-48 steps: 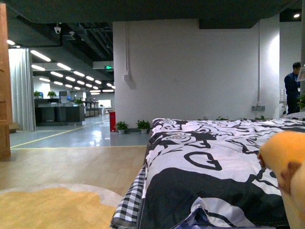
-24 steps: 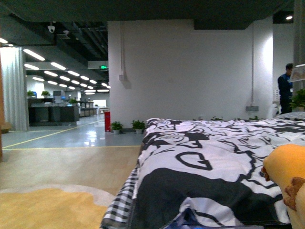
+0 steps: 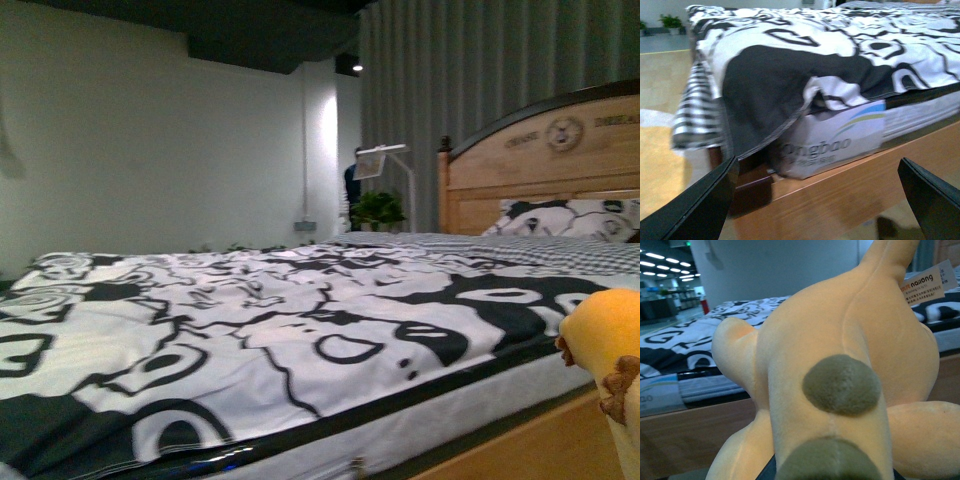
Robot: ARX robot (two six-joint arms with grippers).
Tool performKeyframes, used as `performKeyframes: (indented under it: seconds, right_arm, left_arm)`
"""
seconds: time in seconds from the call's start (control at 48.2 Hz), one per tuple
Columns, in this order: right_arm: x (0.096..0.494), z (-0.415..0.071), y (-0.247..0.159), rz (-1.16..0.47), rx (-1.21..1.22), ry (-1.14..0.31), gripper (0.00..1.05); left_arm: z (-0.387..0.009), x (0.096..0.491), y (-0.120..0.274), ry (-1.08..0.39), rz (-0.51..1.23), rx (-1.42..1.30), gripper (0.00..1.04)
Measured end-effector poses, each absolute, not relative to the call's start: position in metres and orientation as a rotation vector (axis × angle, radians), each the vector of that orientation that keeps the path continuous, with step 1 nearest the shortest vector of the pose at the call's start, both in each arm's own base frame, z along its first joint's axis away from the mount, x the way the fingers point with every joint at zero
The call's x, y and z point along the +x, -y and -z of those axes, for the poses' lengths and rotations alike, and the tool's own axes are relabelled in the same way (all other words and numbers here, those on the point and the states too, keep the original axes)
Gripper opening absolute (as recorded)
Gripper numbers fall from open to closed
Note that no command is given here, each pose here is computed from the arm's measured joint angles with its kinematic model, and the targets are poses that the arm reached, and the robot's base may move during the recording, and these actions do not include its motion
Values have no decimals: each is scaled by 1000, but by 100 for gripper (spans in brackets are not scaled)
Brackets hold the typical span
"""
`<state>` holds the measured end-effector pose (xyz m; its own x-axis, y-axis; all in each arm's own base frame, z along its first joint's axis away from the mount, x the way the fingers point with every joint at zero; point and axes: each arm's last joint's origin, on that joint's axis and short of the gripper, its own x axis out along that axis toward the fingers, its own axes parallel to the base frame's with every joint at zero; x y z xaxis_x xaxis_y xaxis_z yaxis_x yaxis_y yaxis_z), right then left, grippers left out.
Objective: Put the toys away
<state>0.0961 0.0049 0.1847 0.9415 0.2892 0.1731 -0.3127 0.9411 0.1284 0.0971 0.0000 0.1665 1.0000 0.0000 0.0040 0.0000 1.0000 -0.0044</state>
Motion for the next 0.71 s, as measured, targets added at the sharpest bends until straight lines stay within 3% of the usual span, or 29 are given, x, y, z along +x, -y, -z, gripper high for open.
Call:
performKeyframes:
  seconds: [0.706]
  right_arm:
    - [96, -185, -5, -308, 156, 153, 9]
  left_arm:
    - [-166, 97, 0, 4, 1, -4, 99]
